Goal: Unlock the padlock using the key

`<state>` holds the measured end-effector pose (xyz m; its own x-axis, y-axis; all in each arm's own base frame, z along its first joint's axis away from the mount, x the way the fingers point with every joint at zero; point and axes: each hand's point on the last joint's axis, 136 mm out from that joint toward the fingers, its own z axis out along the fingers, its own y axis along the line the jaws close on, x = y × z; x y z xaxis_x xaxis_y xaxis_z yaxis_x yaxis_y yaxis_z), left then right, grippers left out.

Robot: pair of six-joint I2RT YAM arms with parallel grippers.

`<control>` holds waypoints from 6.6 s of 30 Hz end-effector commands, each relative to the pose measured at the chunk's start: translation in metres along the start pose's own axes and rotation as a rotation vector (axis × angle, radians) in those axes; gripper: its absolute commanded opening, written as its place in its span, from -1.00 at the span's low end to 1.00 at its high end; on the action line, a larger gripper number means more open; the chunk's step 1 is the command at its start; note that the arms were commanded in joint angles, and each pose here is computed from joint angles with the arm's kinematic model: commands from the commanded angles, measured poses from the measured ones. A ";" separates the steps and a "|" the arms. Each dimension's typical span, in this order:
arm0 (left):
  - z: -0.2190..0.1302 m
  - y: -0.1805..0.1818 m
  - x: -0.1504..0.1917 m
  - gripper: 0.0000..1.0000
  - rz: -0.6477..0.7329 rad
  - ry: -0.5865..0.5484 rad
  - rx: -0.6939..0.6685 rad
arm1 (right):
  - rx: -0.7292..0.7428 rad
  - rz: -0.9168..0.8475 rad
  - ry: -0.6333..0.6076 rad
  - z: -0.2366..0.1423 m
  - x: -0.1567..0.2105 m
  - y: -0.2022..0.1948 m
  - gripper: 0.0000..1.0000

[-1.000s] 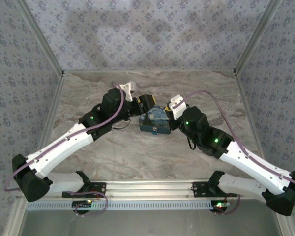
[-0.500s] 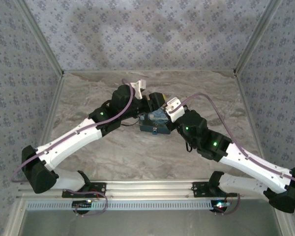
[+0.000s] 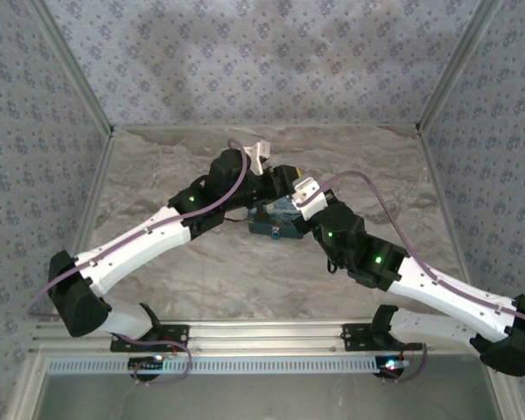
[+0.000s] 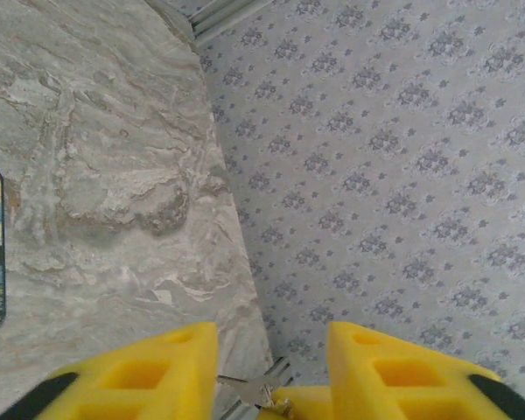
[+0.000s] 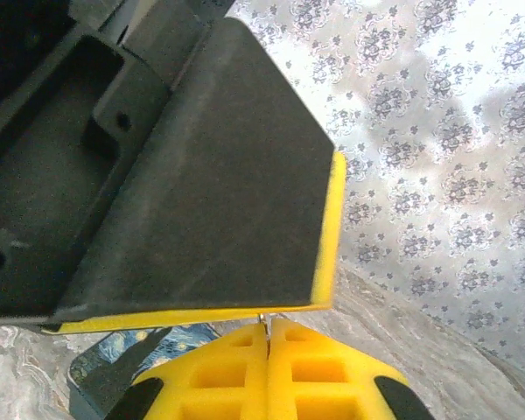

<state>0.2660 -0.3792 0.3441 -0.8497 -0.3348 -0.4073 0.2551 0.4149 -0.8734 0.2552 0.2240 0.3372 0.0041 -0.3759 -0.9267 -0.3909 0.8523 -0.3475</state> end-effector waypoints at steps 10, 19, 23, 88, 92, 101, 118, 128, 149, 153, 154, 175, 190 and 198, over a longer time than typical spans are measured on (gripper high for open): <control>-0.004 -0.017 -0.008 -0.96 0.001 -0.026 0.039 | 0.074 -0.054 -0.017 -0.003 -0.006 -0.006 -1.00; -0.005 -0.011 -0.013 -1.00 0.038 -0.042 0.028 | 0.033 -0.026 -0.015 -0.008 -0.011 -0.003 -0.64; -0.010 -0.008 -0.019 -1.00 0.077 -0.059 0.021 | -0.005 0.053 0.010 -0.013 -0.005 -0.010 -0.35; -0.053 -0.060 -0.012 -1.00 0.306 -0.107 0.366 | -0.920 1.076 -0.110 -0.020 -0.046 0.007 -0.71; -0.053 -0.060 -0.013 -1.00 0.303 -0.111 0.368 | -0.928 1.075 -0.104 -0.019 -0.045 0.009 -0.65; -0.057 -0.059 -0.015 -0.82 0.298 -0.123 0.357 | -0.908 1.043 -0.106 -0.021 -0.041 0.009 -1.00; -0.062 -0.049 -0.018 -0.23 0.282 -0.131 0.312 | -0.886 1.025 -0.121 -0.025 -0.041 0.003 -1.00; -0.050 -0.051 -0.009 -0.43 0.276 -0.082 0.332 | -0.888 1.023 -0.131 -0.027 -0.045 0.001 -1.00; -0.043 -0.055 -0.009 -1.00 0.280 -0.076 0.342 | -0.898 1.028 -0.118 -0.027 -0.038 0.010 -1.00; -0.045 -0.051 -0.007 -1.00 0.274 -0.078 0.334 | -0.867 1.031 -0.139 -0.029 -0.039 0.000 -1.00; -0.046 -0.048 -0.007 -1.00 0.272 -0.082 0.329 | -0.856 1.035 -0.145 -0.029 -0.039 -0.004 -1.00; -0.070 0.057 0.014 0.35 0.226 -0.097 -0.020 | -0.565 1.034 0.015 -0.009 0.017 -0.047 -1.00; -0.053 0.059 0.025 0.51 0.215 -0.068 0.008 | -0.462 1.021 0.132 0.013 0.054 -0.042 -1.00; -0.026 0.117 0.063 0.96 0.224 0.011 -0.146 | -0.183 0.883 0.311 0.077 0.114 -0.075 -1.00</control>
<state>0.2283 -0.3308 0.2450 -0.7857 -0.2241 -0.5766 0.3856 0.5515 -0.7397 0.3336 0.1628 0.2549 -0.6364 0.3258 -0.6991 -0.3235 0.7101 0.6254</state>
